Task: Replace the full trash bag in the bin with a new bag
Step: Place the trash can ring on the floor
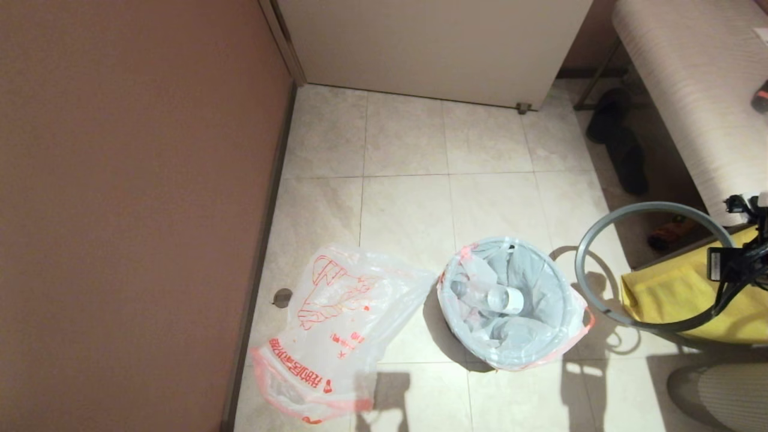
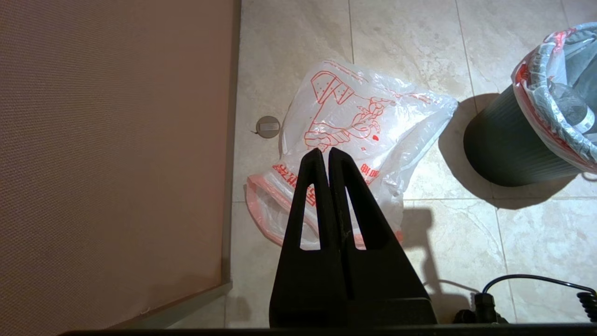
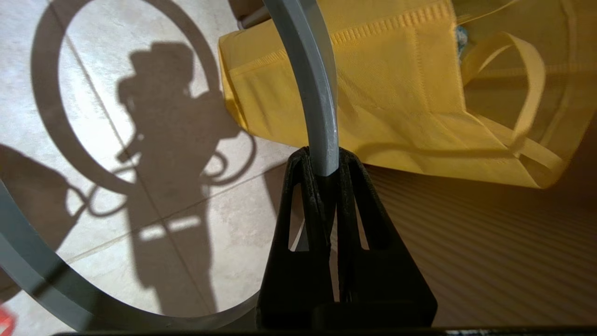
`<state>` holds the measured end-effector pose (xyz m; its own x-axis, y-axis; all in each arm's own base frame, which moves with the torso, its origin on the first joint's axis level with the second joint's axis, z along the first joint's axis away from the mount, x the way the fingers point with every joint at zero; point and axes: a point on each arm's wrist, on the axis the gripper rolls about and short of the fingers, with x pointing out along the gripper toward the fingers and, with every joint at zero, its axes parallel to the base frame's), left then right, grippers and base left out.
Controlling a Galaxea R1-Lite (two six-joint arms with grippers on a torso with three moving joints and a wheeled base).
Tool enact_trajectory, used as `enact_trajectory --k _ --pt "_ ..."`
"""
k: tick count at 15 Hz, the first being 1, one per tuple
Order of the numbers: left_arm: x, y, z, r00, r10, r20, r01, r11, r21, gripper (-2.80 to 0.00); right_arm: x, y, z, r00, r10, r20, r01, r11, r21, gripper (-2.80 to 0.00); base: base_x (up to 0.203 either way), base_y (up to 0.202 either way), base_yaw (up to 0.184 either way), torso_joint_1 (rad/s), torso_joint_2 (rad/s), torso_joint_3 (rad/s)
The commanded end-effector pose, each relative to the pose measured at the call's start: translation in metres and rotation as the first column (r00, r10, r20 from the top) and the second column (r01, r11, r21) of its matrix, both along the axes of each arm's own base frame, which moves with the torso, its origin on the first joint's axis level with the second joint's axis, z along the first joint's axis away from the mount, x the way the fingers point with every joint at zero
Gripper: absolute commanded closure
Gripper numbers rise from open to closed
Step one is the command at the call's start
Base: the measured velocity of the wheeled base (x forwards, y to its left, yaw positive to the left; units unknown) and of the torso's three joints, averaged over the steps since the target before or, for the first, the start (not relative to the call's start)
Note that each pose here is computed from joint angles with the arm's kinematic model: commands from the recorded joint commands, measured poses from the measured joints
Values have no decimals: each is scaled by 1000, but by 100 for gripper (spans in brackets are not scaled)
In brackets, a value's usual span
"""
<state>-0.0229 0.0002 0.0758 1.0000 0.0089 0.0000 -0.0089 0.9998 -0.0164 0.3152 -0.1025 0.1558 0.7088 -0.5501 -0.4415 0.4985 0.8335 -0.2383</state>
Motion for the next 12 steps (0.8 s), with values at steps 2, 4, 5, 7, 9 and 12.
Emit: enact_trajectory --k 2,4,5,7,9,12 --pt "3 0 -12 999 0 -44 0 1000 0 0 31 -18 -67 995 -6 -103 7 1000 11 0 0 0 0 0 0 0" --pt "0 0 -2 1000 0 -7 0 1000 0 0 43 -25 -107 987 21 -157 -19 1000 14 0 0 0 0 0 0 0" --pt "0 0 0 1000 0 0 0 1000 0 0 46 -26 -125 981 56 -187 -50 998 34 0 0 0 0 0 0 0" --pt "0 0 0 1000 0 0 0 1000 0 0 48 -28 -164 952 134 -275 -118 990 75 0 0 0 0 0 0 0" --pt "0 0 0 1000 0 0 0 1000 0 0 45 -31 -197 912 185 -365 -160 982 99 0 0 0 0 0 0 0" --pt "0 0 0 1000 0 0 0 1000 0 0 39 -28 -228 854 322 -409 -253 943 214 0 0 0 0 0 0 0"
